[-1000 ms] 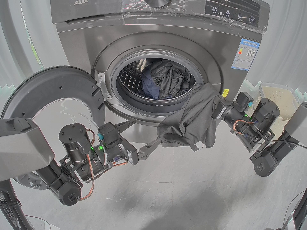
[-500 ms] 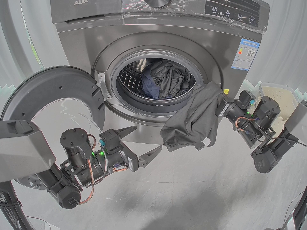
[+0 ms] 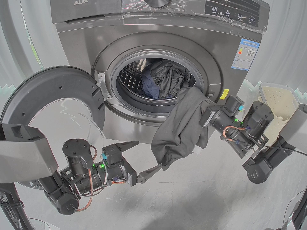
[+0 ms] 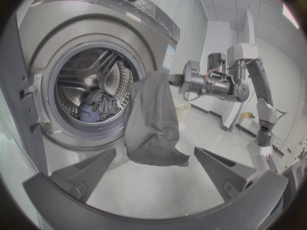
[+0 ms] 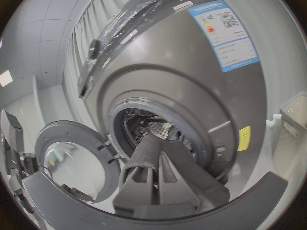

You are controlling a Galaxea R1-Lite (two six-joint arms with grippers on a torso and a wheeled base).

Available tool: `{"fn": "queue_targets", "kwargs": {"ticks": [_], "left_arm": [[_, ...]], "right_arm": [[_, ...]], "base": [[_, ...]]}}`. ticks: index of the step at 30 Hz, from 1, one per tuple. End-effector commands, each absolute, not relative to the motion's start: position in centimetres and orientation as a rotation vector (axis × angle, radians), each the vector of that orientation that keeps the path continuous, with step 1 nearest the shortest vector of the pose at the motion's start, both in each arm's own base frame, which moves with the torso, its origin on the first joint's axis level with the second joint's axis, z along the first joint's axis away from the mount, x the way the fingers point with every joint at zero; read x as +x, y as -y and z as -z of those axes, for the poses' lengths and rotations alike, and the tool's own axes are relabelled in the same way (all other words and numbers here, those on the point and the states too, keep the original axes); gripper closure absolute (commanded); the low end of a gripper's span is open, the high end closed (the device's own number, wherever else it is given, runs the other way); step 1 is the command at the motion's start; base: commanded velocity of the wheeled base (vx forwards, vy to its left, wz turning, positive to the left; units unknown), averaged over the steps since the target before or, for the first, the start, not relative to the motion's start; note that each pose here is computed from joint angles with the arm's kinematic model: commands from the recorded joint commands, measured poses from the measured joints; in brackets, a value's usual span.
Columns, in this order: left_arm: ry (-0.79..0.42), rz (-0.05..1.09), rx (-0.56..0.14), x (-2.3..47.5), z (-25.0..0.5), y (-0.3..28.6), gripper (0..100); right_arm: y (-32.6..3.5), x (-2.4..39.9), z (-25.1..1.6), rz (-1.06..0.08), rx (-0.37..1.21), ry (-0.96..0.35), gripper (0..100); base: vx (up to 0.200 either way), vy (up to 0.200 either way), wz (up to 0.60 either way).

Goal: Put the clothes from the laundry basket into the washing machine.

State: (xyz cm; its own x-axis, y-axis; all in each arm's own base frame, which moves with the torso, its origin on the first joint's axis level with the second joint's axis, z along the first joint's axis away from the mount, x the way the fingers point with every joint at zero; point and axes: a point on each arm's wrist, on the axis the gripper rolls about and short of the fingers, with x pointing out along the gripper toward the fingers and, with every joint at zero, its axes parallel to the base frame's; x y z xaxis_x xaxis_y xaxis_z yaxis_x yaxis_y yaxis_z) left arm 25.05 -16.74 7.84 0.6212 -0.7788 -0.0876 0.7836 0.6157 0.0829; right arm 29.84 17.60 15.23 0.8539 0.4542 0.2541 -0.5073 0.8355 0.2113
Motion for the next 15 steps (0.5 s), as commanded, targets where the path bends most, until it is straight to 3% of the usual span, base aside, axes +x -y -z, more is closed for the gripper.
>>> {"fn": "queue_targets", "kwargs": {"ticks": [1, 9, 15], "left_arm": [[-0.100, 0.910, 0.133, 24.5, -6.6, 16.4, 0], [-0.318, 0.913, 0.178, 21.3, -3.5, 13.1, 0], [-0.358, 0.929, 0.191, 20.1, -3.2, 12.6, 0]], "right_arm": [[-19.1, 28.7, -15.3, -0.566, 0.285, 0.192, 100], [-18.4, 29.5, -16.2, -0.540, 0.292, 0.232, 100], [-17.8, 30.5, -17.1, -0.506, 0.301, 0.276, 100]], "base": [[0.000, 0.000, 0.00], [0.000, 0.000, 0.00], [0.000, 0.000, 0.00]]}}
